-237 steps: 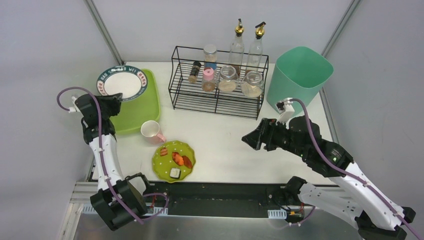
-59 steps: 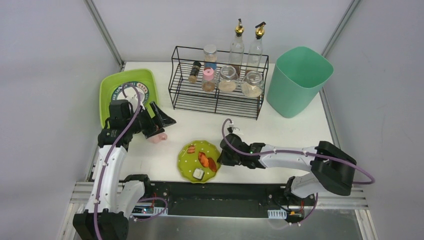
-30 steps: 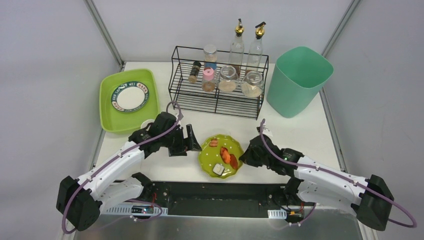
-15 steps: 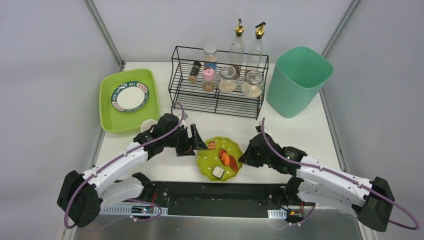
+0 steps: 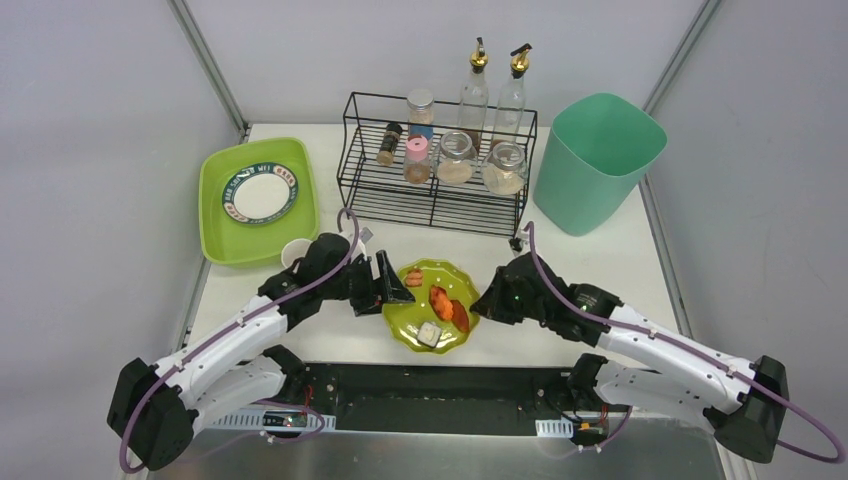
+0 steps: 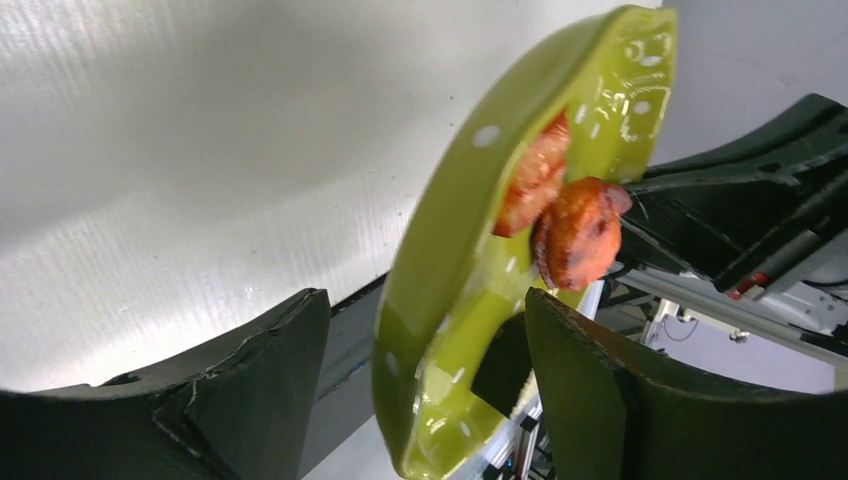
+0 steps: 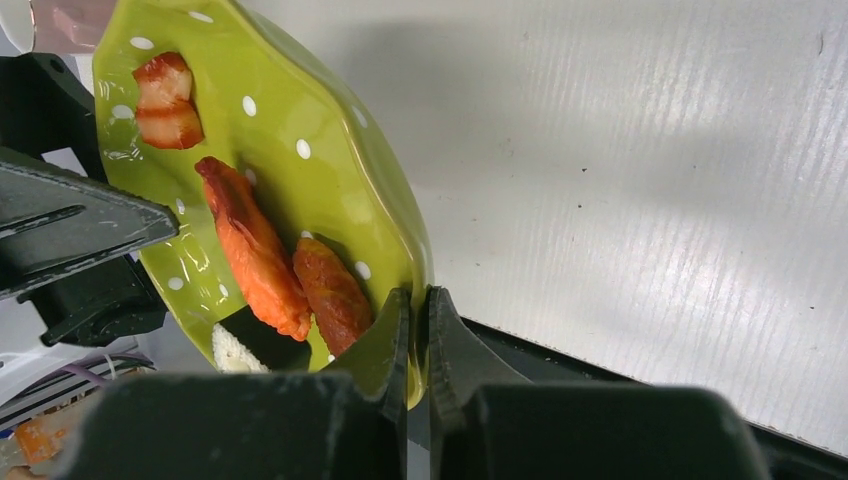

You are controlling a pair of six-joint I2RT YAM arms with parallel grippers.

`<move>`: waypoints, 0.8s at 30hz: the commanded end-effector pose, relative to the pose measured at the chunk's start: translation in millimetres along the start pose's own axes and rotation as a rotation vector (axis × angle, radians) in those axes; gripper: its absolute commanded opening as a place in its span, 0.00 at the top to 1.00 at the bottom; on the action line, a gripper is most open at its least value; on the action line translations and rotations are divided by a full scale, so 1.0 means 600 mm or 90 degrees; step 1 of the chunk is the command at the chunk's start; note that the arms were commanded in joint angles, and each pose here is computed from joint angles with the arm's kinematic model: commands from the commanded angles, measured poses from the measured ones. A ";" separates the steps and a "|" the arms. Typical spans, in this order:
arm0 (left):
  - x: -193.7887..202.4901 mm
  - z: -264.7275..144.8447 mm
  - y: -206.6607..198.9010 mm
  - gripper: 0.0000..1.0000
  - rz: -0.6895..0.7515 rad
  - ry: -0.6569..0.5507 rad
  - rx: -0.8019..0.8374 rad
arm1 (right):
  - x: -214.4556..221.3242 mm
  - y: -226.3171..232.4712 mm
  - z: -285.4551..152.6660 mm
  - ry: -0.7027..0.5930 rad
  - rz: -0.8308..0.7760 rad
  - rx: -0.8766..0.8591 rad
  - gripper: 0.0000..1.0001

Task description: Clear the kitchen counter

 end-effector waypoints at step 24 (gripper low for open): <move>0.018 -0.035 -0.055 0.73 -0.063 -0.023 0.162 | -0.074 0.150 -0.057 -0.058 0.050 -0.182 1.00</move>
Point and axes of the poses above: each gripper's point midway between its finger pads, its own z axis out along the fingers, its own y axis along the line the jaws close on, x = y × z, the point moved 1 cm from there along -z, back along the fingers
